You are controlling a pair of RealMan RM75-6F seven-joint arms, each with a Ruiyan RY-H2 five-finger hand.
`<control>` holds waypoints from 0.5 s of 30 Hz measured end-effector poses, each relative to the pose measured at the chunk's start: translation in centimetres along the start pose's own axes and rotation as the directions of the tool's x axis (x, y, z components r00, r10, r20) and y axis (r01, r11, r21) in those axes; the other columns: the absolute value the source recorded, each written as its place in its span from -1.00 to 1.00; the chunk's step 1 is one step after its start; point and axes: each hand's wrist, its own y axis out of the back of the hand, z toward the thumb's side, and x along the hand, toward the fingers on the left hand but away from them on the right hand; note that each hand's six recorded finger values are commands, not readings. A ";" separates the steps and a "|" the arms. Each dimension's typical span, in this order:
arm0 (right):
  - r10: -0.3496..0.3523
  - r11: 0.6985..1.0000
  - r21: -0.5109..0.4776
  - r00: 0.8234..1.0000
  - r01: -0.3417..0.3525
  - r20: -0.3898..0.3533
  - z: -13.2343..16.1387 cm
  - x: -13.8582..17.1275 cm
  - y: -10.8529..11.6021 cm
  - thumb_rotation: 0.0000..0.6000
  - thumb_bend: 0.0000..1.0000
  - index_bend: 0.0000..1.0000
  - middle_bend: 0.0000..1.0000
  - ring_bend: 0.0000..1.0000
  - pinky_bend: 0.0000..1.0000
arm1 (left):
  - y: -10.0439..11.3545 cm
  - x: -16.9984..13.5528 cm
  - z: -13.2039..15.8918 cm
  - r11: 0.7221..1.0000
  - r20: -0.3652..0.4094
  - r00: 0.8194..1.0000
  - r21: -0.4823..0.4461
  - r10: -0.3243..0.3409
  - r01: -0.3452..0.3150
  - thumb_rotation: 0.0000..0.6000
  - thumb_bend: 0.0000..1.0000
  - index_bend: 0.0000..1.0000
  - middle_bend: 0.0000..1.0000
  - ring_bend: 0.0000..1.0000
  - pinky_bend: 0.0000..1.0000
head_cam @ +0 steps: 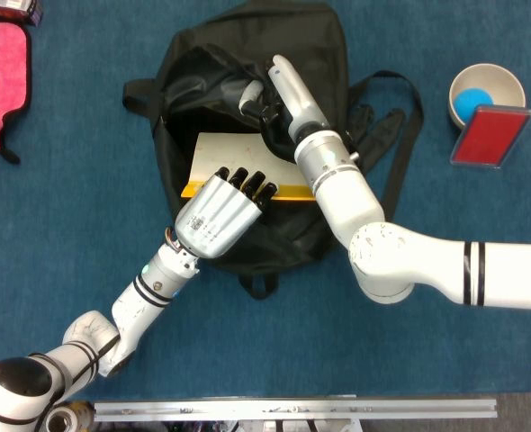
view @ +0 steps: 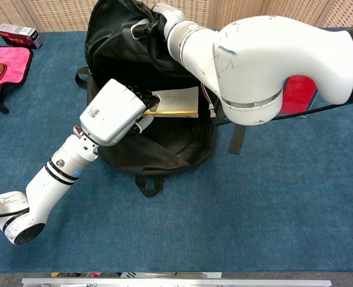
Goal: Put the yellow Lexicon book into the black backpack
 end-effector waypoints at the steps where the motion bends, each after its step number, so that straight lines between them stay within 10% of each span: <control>1: 0.002 1.000 0.000 1.000 -0.002 0.001 0.0 0.0 0.0 1.00 1.00 0.27 0.29 0.31 0.73 | -0.1 0.0 0.1 1.000 0.001 1.000 0.004 -0.005 0.005 1.00 -0.42 0.32 0.59 0.44 0.90; 15: 0.002 1.000 -0.003 1.000 -0.002 0.005 -0.2 0.0 0.0 1.00 1.00 0.27 0.29 0.31 0.73 | -0.9 0.5 1.3 0.997 0.024 0.997 0.027 -0.076 0.075 1.00 -0.50 0.52 0.59 0.44 0.90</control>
